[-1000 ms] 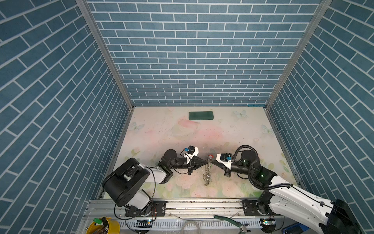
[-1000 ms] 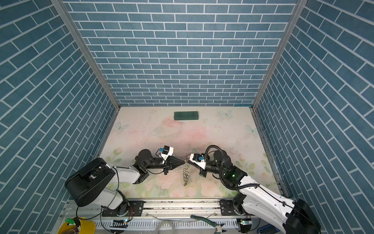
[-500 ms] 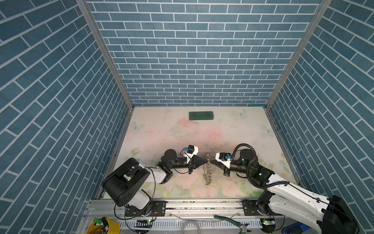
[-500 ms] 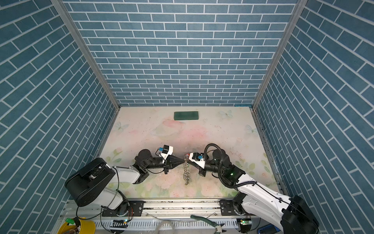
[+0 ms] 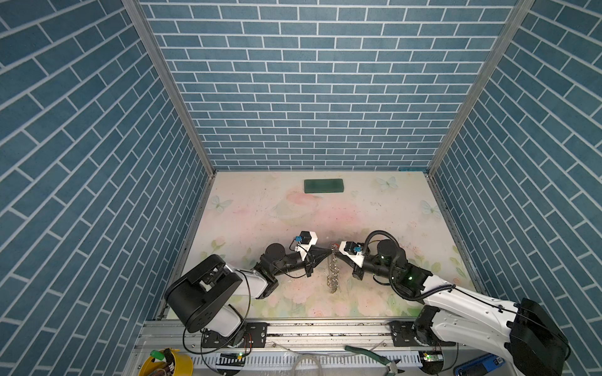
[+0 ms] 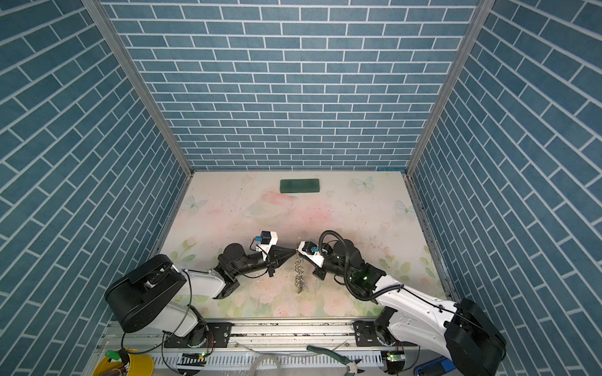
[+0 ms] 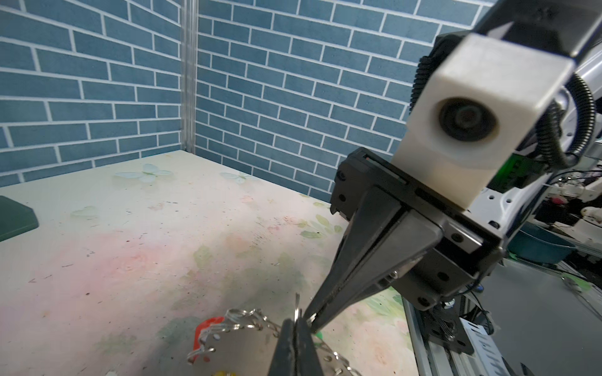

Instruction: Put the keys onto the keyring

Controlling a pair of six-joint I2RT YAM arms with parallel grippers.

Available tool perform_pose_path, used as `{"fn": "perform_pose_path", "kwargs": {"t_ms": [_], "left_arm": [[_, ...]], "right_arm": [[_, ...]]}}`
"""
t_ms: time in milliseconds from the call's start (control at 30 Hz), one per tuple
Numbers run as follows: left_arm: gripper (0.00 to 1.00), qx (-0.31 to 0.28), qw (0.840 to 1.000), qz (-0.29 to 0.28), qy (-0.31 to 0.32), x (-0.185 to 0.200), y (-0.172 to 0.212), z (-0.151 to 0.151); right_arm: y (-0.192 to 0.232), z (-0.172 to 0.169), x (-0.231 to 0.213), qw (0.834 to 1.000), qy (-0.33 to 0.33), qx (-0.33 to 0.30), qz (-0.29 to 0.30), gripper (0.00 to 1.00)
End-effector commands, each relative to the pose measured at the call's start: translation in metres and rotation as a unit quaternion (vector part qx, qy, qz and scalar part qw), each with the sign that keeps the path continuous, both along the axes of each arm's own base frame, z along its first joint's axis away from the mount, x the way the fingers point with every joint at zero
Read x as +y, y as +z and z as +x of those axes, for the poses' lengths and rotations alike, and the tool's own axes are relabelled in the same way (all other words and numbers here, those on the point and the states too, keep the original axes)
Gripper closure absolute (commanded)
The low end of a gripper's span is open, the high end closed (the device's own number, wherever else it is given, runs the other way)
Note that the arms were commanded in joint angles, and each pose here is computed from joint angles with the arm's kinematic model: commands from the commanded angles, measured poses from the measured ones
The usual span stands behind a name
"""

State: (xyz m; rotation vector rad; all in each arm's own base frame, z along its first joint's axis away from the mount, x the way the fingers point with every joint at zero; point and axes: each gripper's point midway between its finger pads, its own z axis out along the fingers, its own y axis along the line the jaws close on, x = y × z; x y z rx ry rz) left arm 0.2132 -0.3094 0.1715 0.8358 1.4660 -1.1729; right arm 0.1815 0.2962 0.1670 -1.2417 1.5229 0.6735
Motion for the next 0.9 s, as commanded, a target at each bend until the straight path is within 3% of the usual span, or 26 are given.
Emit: {"fn": "perform_pose_path", "kwargs": {"t_ms": [0, 333, 600, 767, 867], "left_arm": [[1.0, -0.046, 0.997, -0.038, 0.042, 0.004, 0.027, 0.012], [1.0, -0.054, 0.997, -0.033, 0.042, 0.003, 0.026, 0.009], [1.0, -0.07, 0.997, -0.031, 0.023, 0.002, 0.028, 0.001], [1.0, -0.083, 0.995, -0.033, -0.033, -0.004, 0.032, -0.016], [1.0, -0.087, 0.993, -0.037, -0.076, -0.009, 0.035, -0.028]], "right_arm": [[0.02, -0.001, 0.014, 1.0, 0.011, -0.004, 0.02, 1.0], [0.031, -0.012, 0.015, 0.999, 0.029, 0.009, 0.034, 0.88], [0.035, -0.009, -0.011, 0.999, -0.02, -0.015, 0.025, 0.71], [0.036, 0.005, -0.028, 0.997, -0.071, -0.025, 0.007, 0.72], [0.036, 0.003, -0.03, 0.998, -0.059, -0.008, 0.008, 0.76]]}}
